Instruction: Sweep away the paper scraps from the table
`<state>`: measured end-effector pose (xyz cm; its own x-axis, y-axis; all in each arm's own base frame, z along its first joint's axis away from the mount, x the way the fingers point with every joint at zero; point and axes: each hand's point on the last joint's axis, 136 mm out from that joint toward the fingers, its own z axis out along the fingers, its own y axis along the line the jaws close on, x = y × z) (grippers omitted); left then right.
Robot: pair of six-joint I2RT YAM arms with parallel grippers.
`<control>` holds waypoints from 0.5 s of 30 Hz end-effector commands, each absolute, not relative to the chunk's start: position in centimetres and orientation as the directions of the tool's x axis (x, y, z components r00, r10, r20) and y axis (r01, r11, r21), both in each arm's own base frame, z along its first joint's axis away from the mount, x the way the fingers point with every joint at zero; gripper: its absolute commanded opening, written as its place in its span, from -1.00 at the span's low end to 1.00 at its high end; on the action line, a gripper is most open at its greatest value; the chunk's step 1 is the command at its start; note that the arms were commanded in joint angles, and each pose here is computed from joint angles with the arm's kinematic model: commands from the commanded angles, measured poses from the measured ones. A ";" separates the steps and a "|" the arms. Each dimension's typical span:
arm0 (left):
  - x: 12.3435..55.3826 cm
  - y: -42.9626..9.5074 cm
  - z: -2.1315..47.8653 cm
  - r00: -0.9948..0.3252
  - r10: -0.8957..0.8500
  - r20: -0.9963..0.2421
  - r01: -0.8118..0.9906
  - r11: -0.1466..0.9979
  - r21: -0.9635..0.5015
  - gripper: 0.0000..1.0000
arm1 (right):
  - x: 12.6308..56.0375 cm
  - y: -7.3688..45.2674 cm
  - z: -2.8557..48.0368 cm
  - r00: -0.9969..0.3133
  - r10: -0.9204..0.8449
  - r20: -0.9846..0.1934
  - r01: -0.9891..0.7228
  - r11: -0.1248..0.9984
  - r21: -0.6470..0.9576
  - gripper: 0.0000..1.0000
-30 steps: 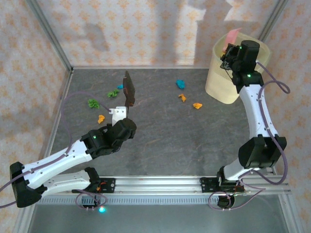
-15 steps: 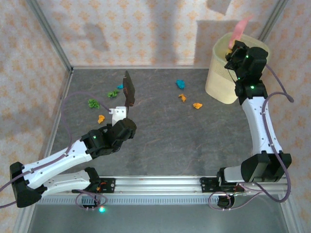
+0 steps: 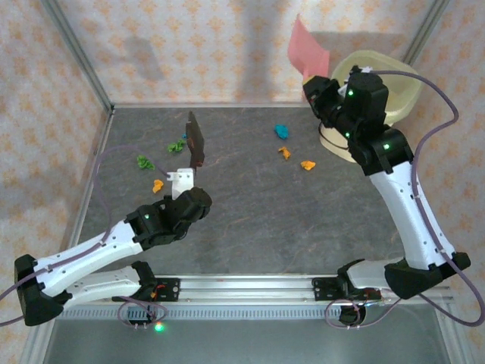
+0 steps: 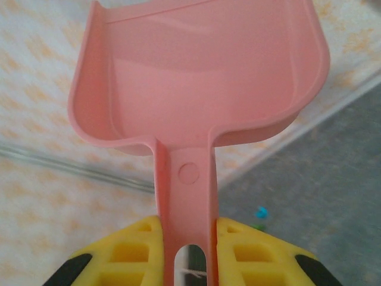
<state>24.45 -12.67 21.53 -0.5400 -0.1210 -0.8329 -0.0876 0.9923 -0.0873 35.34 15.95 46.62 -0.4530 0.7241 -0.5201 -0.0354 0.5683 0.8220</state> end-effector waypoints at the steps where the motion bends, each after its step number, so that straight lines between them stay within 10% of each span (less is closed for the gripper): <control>1: 24.6 -10.4 23.8 -0.418 -0.212 -0.883 -0.185 0.972 -0.146 -1.00 | 33.6 15.7 41.3 -0.533 0.505 -0.679 -0.018 0.795 0.606 -1.00; 15: 23.5 -7.3 24.7 -0.304 -0.306 -0.902 -0.260 0.938 -0.231 -1.00 | 24.5 13.7 23.5 -0.785 0.154 -0.600 -0.045 0.952 0.304 -1.00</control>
